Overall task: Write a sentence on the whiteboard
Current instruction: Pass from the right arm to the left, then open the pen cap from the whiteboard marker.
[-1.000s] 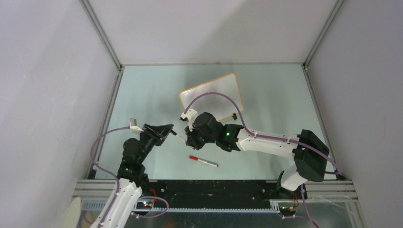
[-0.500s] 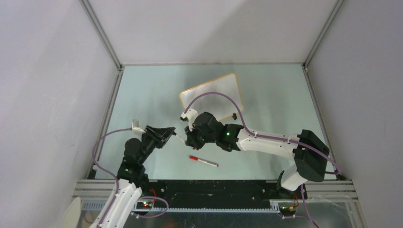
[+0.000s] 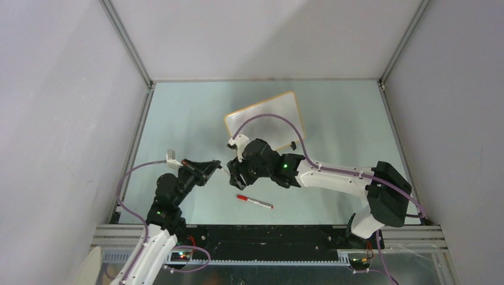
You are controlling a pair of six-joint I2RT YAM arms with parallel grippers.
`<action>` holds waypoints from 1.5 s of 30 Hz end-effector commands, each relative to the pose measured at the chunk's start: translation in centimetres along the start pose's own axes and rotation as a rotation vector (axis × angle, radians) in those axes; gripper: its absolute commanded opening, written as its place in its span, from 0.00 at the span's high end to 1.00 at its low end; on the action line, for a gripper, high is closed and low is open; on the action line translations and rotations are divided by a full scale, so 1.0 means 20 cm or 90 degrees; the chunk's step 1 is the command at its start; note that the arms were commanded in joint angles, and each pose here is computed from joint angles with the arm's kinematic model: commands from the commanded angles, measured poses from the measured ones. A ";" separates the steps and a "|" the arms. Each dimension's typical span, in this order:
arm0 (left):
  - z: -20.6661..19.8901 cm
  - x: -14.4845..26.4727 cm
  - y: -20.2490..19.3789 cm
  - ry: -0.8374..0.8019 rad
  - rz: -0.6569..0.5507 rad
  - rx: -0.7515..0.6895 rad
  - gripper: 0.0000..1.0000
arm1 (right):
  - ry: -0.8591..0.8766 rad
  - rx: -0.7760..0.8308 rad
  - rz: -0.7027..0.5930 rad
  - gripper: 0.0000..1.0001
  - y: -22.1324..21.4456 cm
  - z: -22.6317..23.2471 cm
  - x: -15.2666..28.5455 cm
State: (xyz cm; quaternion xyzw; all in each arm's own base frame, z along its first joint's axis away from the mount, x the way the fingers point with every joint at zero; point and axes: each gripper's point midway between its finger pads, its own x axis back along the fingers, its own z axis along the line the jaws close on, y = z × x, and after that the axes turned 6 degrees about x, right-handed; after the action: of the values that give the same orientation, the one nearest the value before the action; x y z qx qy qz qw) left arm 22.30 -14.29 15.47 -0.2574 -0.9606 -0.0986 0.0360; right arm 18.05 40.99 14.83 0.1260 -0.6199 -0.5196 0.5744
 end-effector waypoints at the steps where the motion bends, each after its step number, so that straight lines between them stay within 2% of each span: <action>1: -0.10 0.01 0.01 -0.040 -0.006 0.021 1.00 | -0.013 -0.040 -0.080 0.28 0.19 -0.01 0.10; 4: -0.14 0.01 0.02 -0.062 -0.015 0.068 1.00 | 0.000 -0.067 -0.139 0.19 0.22 0.01 0.16; 5: -0.18 0.02 0.03 -0.081 -0.017 0.091 1.00 | 0.017 -0.082 -0.194 0.16 0.31 0.03 0.22; 6: -0.20 0.02 0.04 -0.089 -0.020 0.102 1.00 | 0.014 -0.092 -0.199 0.14 0.27 0.02 0.22; 7: -0.23 0.03 0.04 -0.102 -0.021 0.121 1.00 | 0.029 -0.112 -0.249 0.12 0.35 0.04 0.27; 8: -0.26 0.04 0.05 -0.110 -0.024 0.130 1.00 | 0.031 -0.137 -0.253 0.12 0.30 0.03 0.27; 9: -0.29 0.05 0.05 -0.121 -0.023 0.146 1.00 | 0.050 -0.143 -0.305 0.12 0.38 0.06 0.33; 10: -0.32 0.06 0.06 -0.130 -0.026 0.165 1.00 | 0.043 -0.163 -0.315 0.11 0.35 0.04 0.32; 11: -0.34 0.06 0.07 -0.136 -0.029 0.173 1.00 | 0.059 -0.167 -0.364 0.12 0.42 0.06 0.37; 17: -0.44 0.11 0.09 -0.146 -0.038 0.212 1.00 | 0.031 -0.174 -0.476 0.12 0.54 0.10 0.44; 29: -0.48 0.14 0.09 -0.149 -0.038 0.223 1.00 | 0.031 -0.205 -0.495 0.28 0.63 0.17 0.33; 31: -0.49 0.15 0.08 -0.150 -0.035 0.225 1.00 | 0.032 -0.203 -0.501 0.38 0.64 0.17 0.33; 41: -0.49 0.14 0.08 -0.149 -0.033 0.223 1.00 | 0.038 -0.193 -0.480 0.62 0.66 0.21 0.26; 44: -0.49 0.14 0.09 -0.151 -0.034 0.224 1.00 | 0.039 -0.192 -0.477 0.63 0.66 0.21 0.26; 45: -0.49 0.14 0.09 -0.152 -0.034 0.223 1.00 | 0.038 -0.190 -0.472 0.59 0.65 0.21 0.25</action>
State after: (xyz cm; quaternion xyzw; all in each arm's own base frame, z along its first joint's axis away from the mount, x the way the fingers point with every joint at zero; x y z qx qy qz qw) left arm 21.29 -13.31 24.19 -0.2223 -0.9705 0.0915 -0.0165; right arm 18.38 44.27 26.06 0.2502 -0.4502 -0.7607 0.3951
